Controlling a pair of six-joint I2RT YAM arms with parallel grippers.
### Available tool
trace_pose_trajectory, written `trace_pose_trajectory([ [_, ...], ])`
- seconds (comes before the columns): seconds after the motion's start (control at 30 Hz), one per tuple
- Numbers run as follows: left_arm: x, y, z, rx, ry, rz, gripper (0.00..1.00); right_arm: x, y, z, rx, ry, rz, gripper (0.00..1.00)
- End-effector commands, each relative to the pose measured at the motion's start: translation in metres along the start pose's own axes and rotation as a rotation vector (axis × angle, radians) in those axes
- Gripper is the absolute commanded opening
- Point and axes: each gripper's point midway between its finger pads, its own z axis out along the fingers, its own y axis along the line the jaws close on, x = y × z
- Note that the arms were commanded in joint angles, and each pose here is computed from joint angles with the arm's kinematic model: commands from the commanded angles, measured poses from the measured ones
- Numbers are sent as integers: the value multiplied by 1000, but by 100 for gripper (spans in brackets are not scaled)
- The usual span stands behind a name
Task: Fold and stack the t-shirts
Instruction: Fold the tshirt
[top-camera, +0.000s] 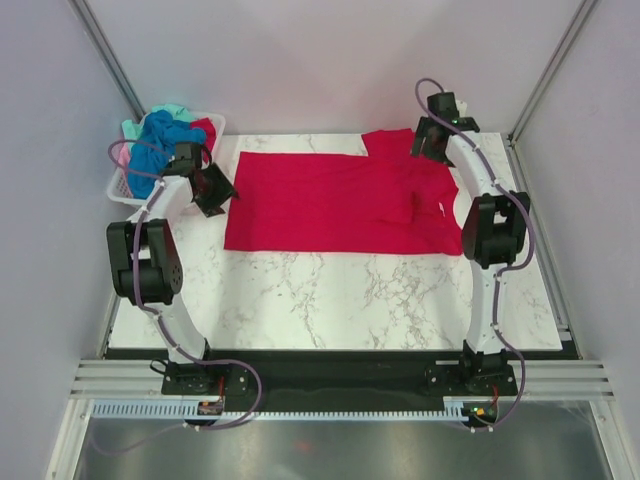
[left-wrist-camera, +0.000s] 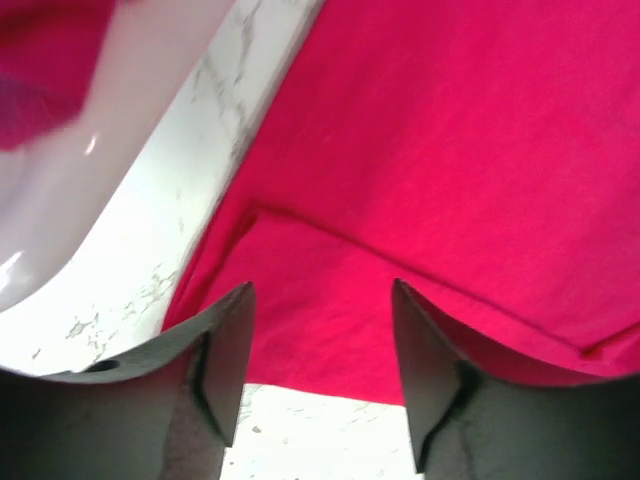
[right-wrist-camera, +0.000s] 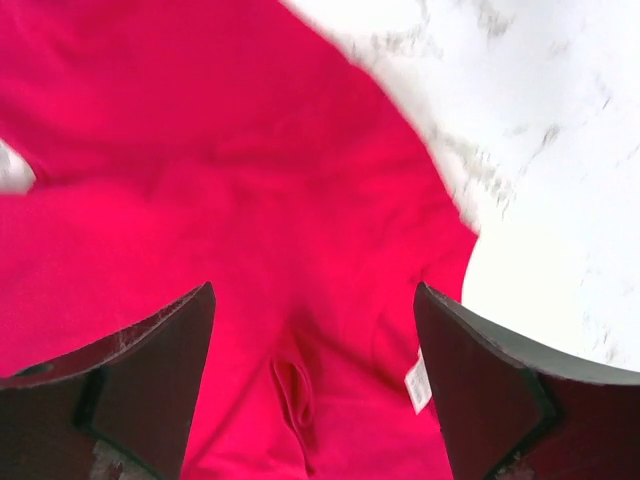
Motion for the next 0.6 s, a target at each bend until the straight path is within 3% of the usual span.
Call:
trace_pose_trajectory([
  [0.0,-30,-34,-43,106,-82,31,66,-32,-8,-19,-37,-10,12,88],
  [0.07,-29,-34,-61,112,-116,51,67,-39,-21,-40,-37,-40,31,90],
  [0.1,-26,-32,-66,112,-125,56,67,-4,-34,-31,-16,35,19,91],
  [0.17,-6,-16,-64,86,-96,54,67,-9,-46,-58,-77,-28,95,91],
  [0.2,-4,-17,-73,107,-124,58,66,42,-61,-45,-62,76,101,91],
  [0.27,24,-2,-64,107,-84,47,66,47,-71,-67,-169,40,201,91],
  [0.3,22,-6,-68,147,-122,52,66,93,-83,-59,-155,123,211,91],
  [0.37,45,8,-58,145,-90,32,66,106,-89,-73,-209,110,244,89],
  [0.4,44,7,-58,162,-113,35,66,139,-96,-69,-194,166,250,88],
  [0.57,64,23,-42,144,-90,0,65,168,-109,-68,-214,177,275,82],
])
